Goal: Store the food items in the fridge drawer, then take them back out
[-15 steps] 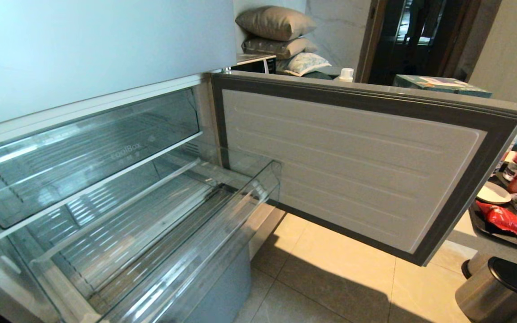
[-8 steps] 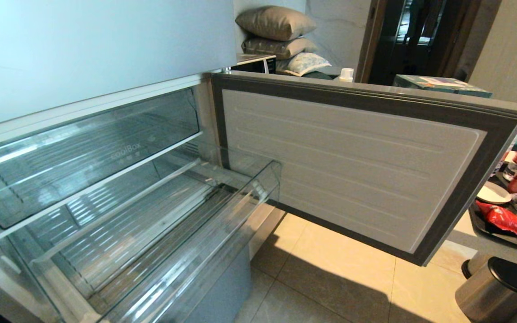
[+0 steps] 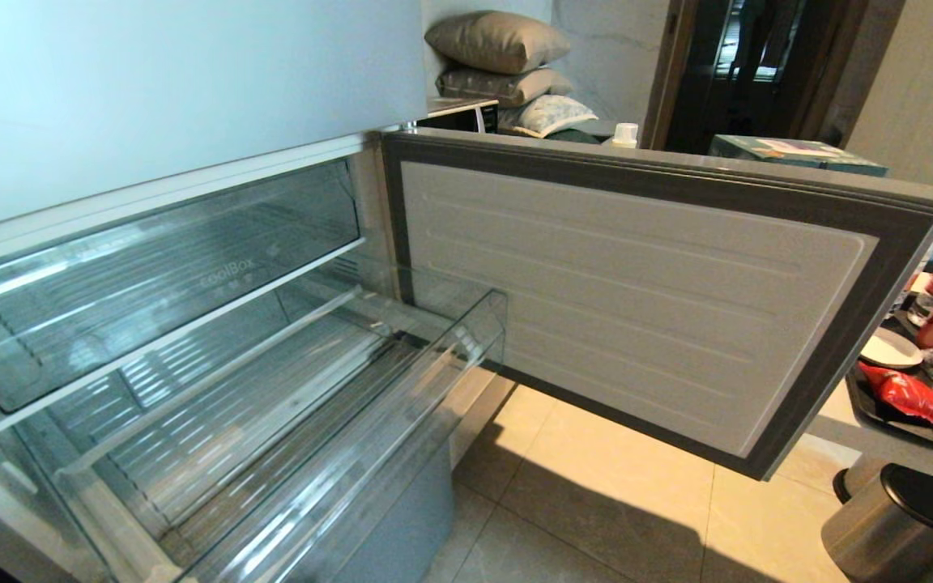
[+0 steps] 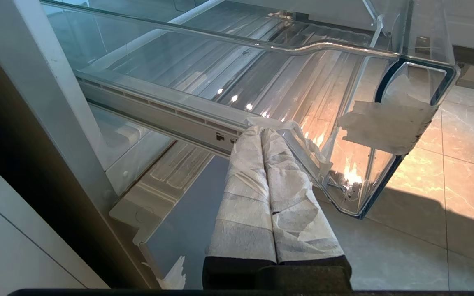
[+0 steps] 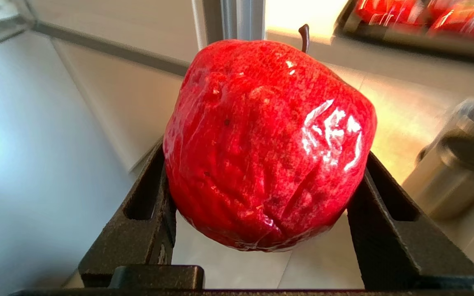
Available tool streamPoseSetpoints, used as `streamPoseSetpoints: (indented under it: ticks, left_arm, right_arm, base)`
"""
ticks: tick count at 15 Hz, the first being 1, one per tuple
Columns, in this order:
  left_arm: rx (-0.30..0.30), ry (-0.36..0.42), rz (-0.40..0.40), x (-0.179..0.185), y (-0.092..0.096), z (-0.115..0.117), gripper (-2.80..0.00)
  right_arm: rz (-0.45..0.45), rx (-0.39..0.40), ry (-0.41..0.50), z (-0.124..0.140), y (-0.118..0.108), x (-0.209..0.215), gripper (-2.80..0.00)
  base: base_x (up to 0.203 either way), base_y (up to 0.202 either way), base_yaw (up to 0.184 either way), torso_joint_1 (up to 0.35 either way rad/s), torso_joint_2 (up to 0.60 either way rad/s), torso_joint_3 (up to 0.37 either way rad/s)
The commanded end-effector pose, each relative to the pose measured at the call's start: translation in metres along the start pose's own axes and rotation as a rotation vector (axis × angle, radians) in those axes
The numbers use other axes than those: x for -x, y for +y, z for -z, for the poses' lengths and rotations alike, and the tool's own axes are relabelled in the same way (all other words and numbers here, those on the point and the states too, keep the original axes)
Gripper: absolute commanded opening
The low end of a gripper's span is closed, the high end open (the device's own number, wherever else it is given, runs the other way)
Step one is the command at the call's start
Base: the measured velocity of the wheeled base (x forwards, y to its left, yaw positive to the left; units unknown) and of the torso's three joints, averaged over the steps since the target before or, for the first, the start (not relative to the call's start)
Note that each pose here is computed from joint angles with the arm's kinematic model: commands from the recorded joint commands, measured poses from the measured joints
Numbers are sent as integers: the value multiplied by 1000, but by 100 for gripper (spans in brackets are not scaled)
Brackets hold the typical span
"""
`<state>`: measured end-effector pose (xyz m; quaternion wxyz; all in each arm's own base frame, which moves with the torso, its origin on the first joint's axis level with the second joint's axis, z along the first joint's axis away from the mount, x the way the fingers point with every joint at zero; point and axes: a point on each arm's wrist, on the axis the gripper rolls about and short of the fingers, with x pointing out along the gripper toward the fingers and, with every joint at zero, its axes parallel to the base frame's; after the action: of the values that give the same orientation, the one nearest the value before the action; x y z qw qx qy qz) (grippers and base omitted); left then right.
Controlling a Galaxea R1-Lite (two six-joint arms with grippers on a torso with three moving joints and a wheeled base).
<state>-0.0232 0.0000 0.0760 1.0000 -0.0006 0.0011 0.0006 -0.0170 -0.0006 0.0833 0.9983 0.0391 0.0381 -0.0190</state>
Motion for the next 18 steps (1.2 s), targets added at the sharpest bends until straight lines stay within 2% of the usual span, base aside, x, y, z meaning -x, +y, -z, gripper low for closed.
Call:
streamPoseSetpoints:
  ticks: [1,2,4,7,10,15,18]
  left_arm:
    - [0,-1,0,0,0,0,-280]
    - [0,-1,0,0,0,0,-280]
    - [0,-1,0,0,0,0,-280]
    - [0,-1,0,0,0,0,-280]
    - [0,-1,0,0,0,0,-280]
    - [0,-1,0,0,0,0,-280]
    - [0,-1,0,0,0,0,-280]
  right_arm:
    - [7,-85,26,-32,3,-7,-280]
    - [26,-147,40,-48,4,-13,-280]
    - [121,-269,58,-78,5,-32,-280]
    - [373,-373,27,-118,-10,-76,-280]
    - [544,-420,-39,-143,-51,-123,-280]
    - [652,-421,-140,-162,-120,-178,-280]
    - [702,-432,-129,-161,-154,-201,-280]
  base:
    - [0,0,0,0,0,0]
    - [0,0,0,0,0,0]
    - [0,0,0,0,0,0]
    - [0,0,0,0,0,0]
    - [0,0,0,0,0,0]
    - [0,0,0,0,0,0]
    - [0,0,0,0,0,0]
